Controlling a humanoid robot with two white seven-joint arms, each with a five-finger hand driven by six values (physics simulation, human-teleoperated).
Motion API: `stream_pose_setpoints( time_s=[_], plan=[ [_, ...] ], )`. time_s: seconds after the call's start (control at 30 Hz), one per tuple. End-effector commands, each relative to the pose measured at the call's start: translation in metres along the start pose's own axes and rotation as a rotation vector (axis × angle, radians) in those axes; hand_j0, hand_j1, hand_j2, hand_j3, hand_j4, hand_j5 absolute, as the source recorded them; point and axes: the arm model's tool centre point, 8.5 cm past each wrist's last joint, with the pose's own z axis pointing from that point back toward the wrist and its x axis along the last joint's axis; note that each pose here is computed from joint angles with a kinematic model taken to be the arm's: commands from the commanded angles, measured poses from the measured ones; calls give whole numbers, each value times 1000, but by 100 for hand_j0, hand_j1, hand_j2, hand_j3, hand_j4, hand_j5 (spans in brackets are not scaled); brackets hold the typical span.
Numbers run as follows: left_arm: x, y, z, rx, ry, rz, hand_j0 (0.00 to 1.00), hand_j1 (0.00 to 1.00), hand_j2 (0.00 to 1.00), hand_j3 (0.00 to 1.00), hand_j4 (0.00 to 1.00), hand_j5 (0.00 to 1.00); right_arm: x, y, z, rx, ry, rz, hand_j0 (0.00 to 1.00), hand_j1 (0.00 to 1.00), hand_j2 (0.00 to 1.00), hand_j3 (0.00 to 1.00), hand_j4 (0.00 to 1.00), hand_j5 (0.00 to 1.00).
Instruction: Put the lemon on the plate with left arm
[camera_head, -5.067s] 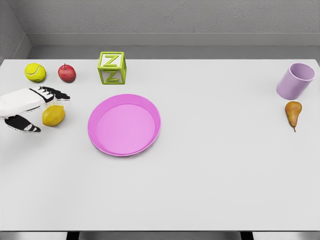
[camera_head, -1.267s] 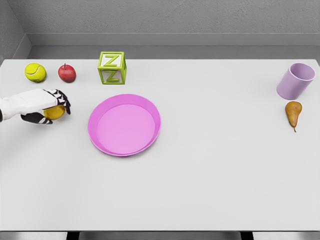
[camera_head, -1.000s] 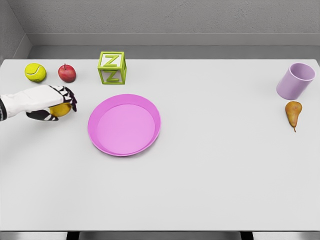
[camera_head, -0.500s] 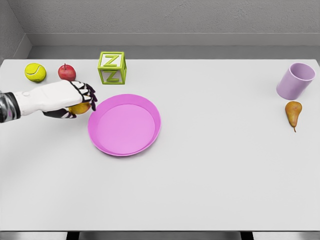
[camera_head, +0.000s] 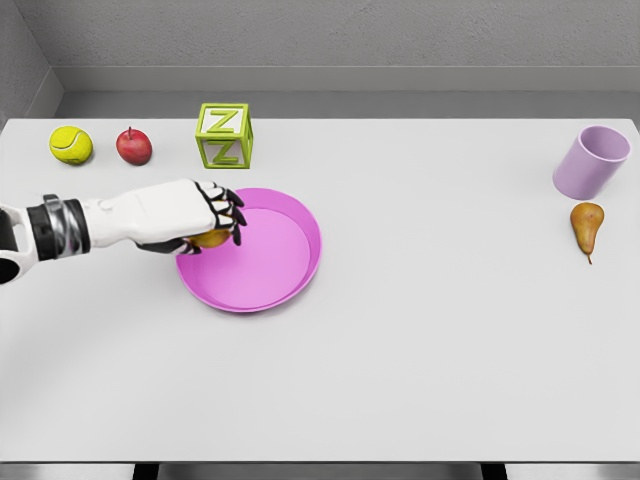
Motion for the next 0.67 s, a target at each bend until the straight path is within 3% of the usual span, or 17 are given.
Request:
stream_pose_setpoints(
  time_s=[0.0,0.03,0.07,0.23,0.33,0.4,0.47,0.53,0.57,0.63],
  plan=[
    [4,0,-4,6,-13,5,61,61,61,61,61,61,0,0,0,0,0,0,100,100,100,100,100,100],
    [4,0,-5,12,-16,10,88,88,88,88,88,88,0,0,0,0,0,-1,100,100,100,100,100,100],
    [4,2,-5,17,-15,8,100,100,100,100,100,100,0,0,0,0,0,-1,100,100,100,100,100,100],
    [-1,6,1,21,1,3,100,100,100,100,100,100,0,0,0,0,0,-1,100,100,100,100,100,100],
    [-36,27,48,63,137,-11,100,100,100,100,100,100,0,0,0,0,0,-1,100,100,100,100,100,100],
    [-49,26,67,72,175,26,100,100,100,100,100,100,0,0,0,0,0,-1,100,100,100,100,100,100],
    [-83,3,97,71,283,144,100,100,100,100,100,100,0,0,0,0,0,-1,100,100,100,100,100,100],
    [-102,-20,116,84,338,263,100,100,100,100,100,100,0,0,0,0,0,-1,100,100,100,100,100,100],
    [-108,-29,121,78,364,294,100,100,100,100,100,100,0,0,0,0,0,-1,100,100,100,100,100,100],
    [-109,-30,123,75,367,295,100,100,100,100,100,100,0,0,0,0,0,0,100,100,100,100,100,100]
  ],
)
